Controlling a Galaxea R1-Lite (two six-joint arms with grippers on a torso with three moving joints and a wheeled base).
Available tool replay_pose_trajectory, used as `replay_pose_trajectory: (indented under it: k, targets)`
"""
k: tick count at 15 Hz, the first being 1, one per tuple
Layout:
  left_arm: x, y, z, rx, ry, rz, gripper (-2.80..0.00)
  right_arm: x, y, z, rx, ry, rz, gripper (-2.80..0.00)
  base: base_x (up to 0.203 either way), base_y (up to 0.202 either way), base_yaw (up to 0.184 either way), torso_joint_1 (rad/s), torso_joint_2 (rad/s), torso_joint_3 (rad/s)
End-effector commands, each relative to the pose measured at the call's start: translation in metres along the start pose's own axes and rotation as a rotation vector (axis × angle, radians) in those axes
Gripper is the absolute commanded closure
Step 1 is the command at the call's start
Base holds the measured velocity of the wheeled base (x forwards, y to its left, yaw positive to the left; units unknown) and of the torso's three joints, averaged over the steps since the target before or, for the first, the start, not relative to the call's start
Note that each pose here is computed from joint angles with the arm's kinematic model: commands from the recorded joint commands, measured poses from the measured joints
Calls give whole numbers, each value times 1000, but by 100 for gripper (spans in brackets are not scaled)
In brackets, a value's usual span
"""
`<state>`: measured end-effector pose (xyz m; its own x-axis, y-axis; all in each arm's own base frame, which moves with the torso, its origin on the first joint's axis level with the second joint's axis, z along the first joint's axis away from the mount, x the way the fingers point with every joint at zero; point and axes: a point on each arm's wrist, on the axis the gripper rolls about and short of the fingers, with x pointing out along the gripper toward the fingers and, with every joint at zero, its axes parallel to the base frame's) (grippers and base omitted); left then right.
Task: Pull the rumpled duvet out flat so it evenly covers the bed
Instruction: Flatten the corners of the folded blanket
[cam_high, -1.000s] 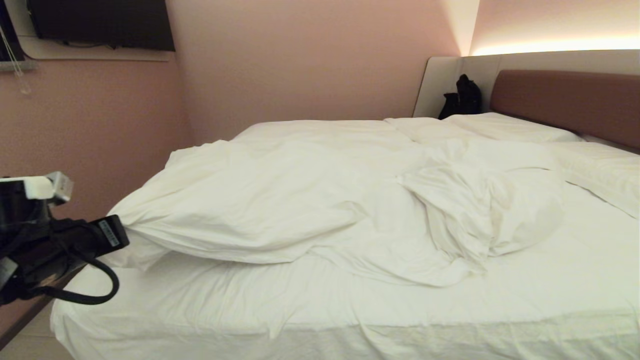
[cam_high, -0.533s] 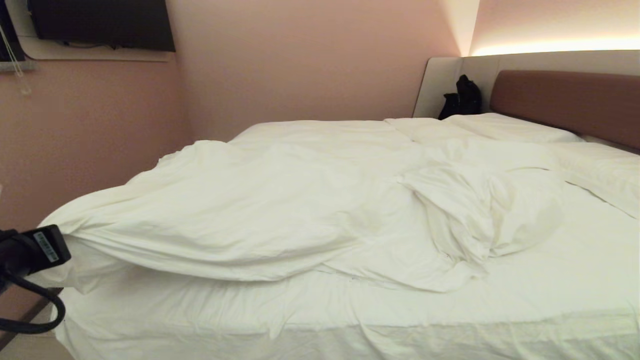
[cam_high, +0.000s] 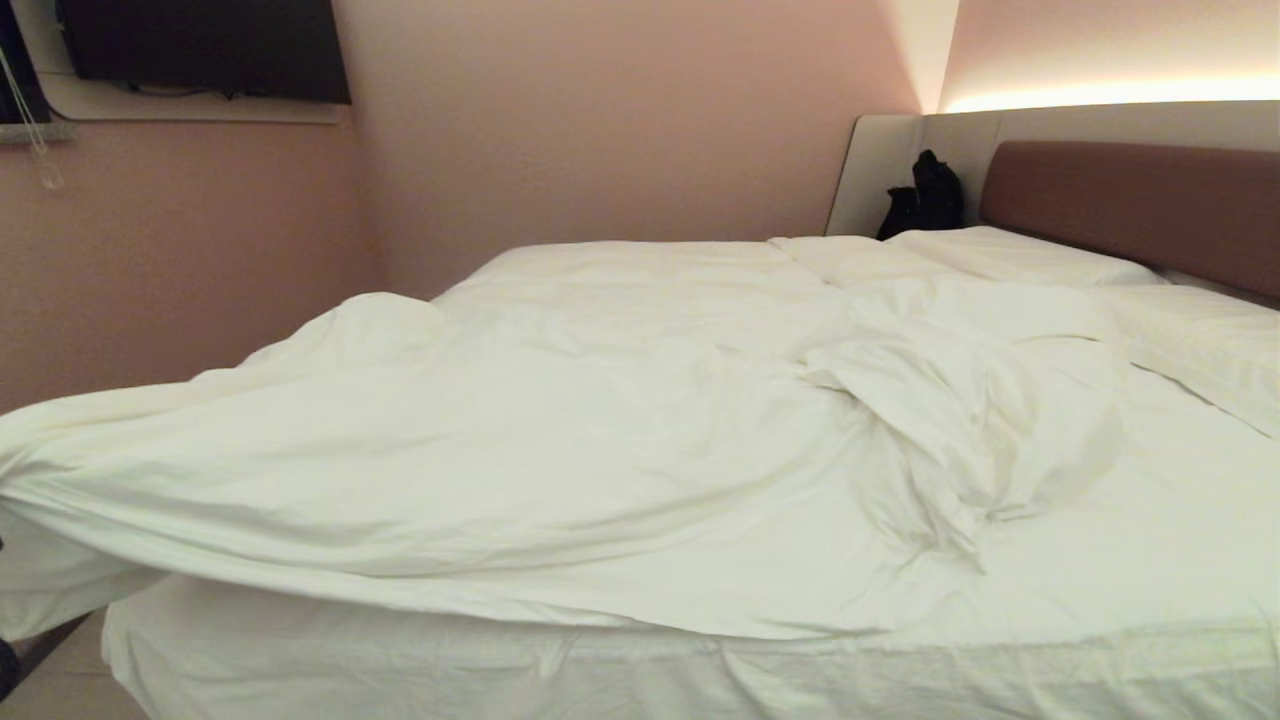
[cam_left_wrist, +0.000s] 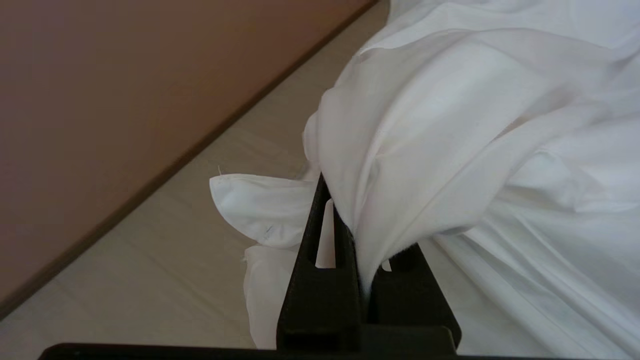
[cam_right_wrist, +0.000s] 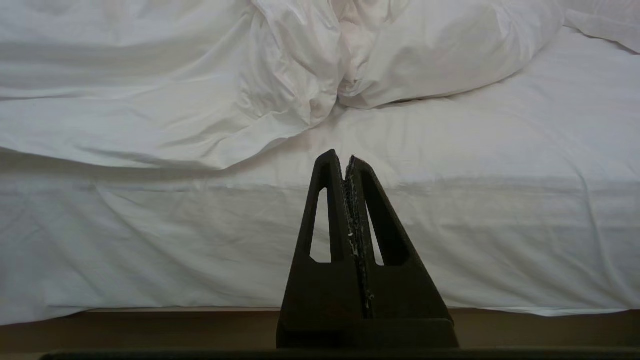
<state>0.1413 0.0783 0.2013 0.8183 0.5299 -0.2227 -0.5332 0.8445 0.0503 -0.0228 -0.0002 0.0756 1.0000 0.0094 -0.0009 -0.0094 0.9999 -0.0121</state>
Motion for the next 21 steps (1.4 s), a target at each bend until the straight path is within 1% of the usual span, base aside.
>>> replay_pose_trajectory:
  k: [1, 2, 4, 5, 15, 17, 18, 21]
  targets:
    - [-14, 5, 2, 23, -26, 27, 0, 0, 0, 0, 0, 1, 1, 0, 0, 0, 0, 0, 0, 0]
    - [-17, 5, 2, 37, -24, 39, 0, 0, 0, 0, 0, 2, 1, 0, 0, 0, 0, 0, 0, 0]
    - [-24, 7, -1, 80, -18, 96, 0, 0, 0, 0, 0, 2, 1, 0, 0, 0, 0, 0, 0, 0]
    - [-26, 7, -3, 95, -16, 105, 0, 0, 0, 0, 0, 2, 0, 0, 0, 0, 0, 0, 0, 0]
    - [-28, 7, -5, 102, -13, 108, 0, 0, 0, 0, 0, 1, 1, 0, 0, 0, 0, 0, 0, 0]
    - [-28, 7, -10, 121, 3, 104, 0, 0, 0, 0, 0, 0, 1, 0, 0, 0, 0, 0, 0, 0]
    - [-27, 7, -13, 136, 12, 101, -280, 0, 0, 0, 0, -1, 0, 0, 0, 0, 0, 0, 0, 0]
    - [-27, 7, -16, 147, 29, 103, -280, 0, 0, 0, 0, 1, 0, 0, 0, 0, 0, 0, 0, 0]
